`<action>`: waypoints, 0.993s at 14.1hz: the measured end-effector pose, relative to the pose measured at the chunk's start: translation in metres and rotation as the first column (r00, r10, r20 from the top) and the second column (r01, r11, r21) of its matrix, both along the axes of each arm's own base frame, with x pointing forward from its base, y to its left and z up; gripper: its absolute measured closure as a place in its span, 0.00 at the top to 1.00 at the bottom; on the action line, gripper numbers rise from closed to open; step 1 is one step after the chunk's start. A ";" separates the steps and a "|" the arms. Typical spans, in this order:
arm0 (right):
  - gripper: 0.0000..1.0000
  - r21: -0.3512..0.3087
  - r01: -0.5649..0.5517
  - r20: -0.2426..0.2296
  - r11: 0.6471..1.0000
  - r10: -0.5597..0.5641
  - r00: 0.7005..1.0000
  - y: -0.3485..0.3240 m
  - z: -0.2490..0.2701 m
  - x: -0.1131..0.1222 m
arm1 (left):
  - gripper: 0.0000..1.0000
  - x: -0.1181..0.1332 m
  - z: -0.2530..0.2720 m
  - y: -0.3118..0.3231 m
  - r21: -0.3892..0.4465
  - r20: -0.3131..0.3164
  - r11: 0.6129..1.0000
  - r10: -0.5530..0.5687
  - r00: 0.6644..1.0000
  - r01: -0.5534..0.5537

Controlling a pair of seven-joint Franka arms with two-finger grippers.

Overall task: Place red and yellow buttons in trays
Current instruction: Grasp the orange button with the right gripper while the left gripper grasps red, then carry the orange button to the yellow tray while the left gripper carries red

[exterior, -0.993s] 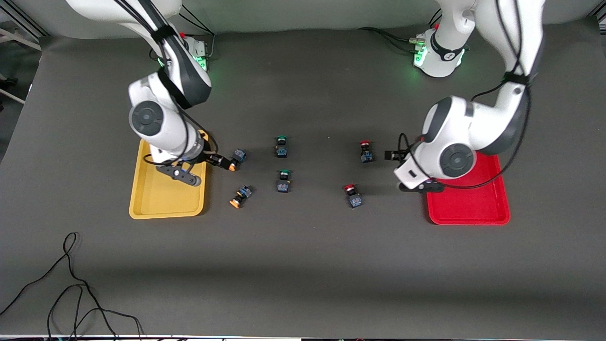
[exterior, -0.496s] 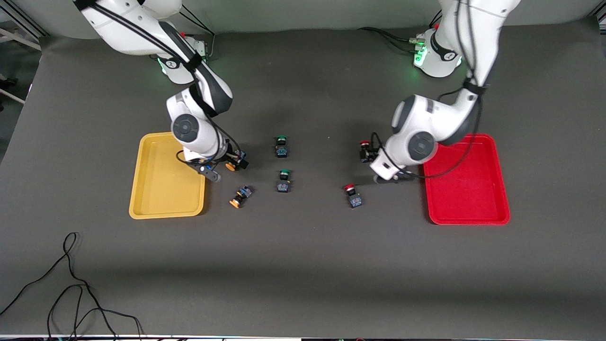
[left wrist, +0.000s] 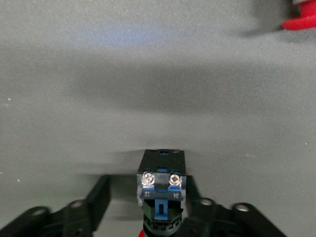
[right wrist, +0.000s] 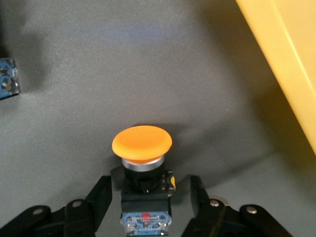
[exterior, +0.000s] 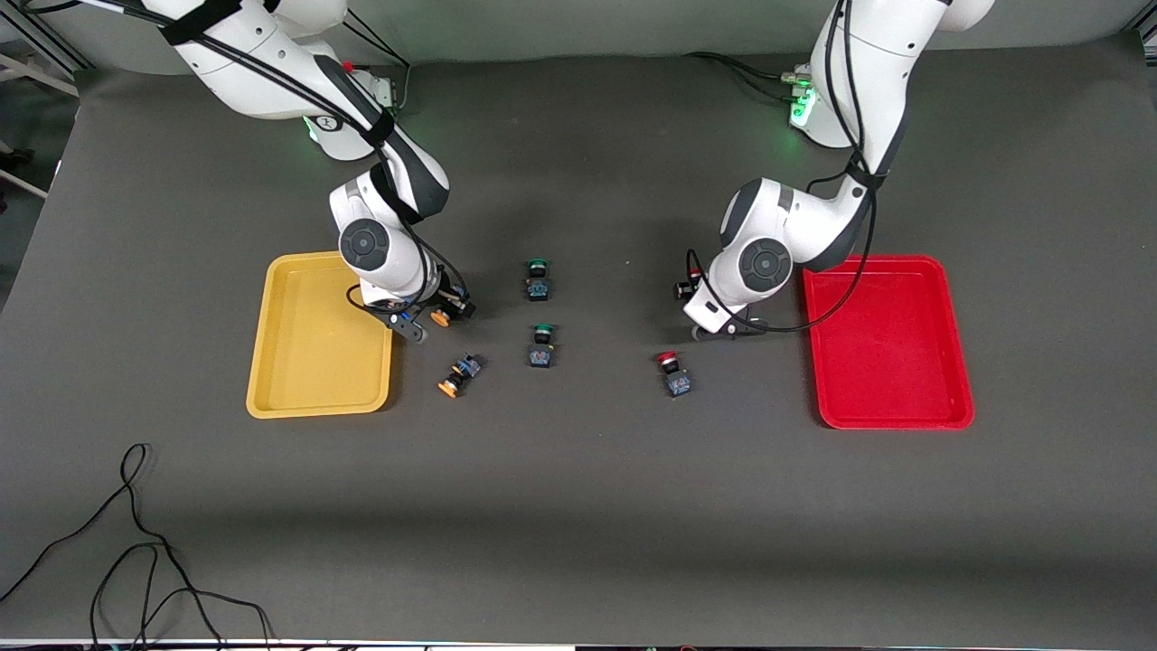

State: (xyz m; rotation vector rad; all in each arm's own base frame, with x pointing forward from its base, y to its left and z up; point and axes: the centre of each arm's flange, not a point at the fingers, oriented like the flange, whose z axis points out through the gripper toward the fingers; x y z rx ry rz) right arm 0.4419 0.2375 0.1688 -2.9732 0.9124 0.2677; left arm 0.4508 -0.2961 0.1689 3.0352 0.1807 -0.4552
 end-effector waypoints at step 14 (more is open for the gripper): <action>0.42 -0.052 0.019 0.018 0.998 -0.018 1.000 -0.027 0.110 0.035 | 0.33 0.080 0.181 0.243 0.081 -0.052 0.986 -0.141 0.989 0.144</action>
